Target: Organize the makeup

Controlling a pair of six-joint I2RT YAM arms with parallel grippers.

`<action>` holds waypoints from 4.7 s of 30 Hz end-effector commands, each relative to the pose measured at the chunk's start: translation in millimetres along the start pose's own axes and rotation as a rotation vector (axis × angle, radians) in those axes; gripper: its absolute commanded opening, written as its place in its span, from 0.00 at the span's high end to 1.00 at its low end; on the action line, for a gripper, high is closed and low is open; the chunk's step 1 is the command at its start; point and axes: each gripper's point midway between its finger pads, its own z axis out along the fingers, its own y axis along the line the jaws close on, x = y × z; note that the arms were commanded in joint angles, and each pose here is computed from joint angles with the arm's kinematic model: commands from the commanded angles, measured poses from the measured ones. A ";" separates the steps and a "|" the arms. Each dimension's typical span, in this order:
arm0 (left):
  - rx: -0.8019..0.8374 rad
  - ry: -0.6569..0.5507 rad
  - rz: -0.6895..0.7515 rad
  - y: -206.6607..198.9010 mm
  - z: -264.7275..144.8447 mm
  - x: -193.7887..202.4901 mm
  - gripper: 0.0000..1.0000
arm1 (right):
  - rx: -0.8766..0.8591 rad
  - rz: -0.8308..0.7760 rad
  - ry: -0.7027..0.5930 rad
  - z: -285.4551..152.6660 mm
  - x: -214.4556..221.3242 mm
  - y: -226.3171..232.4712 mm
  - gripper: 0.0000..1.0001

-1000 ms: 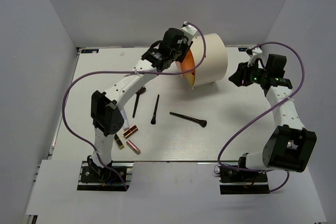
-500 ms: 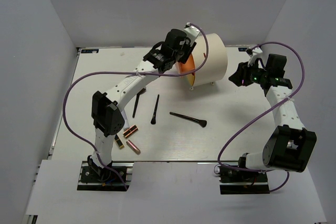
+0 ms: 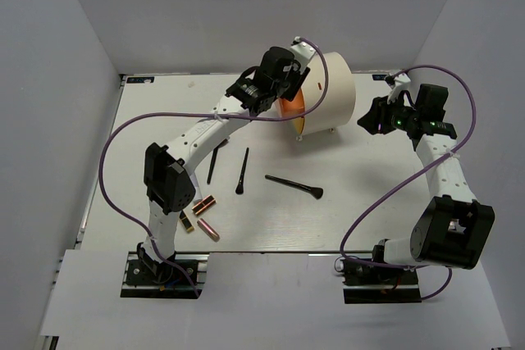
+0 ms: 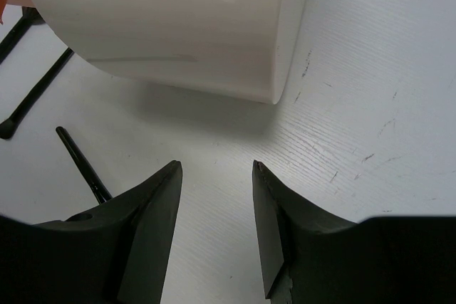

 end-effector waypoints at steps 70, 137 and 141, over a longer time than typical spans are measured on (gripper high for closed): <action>-0.564 0.164 -1.041 62.7 -263.7 227.2 0.26 | -0.712 -0.592 -0.209 33.0 -84.0 145.9 1.00; -0.550 0.492 -0.985 102.2 -176.0 331.2 0.66 | -0.649 -0.636 -0.158 38.9 -81.1 191.9 0.72; -0.523 0.435 -0.943 112.0 -181.1 302.9 0.80 | -0.627 -0.614 -0.158 36.5 -81.0 187.3 0.72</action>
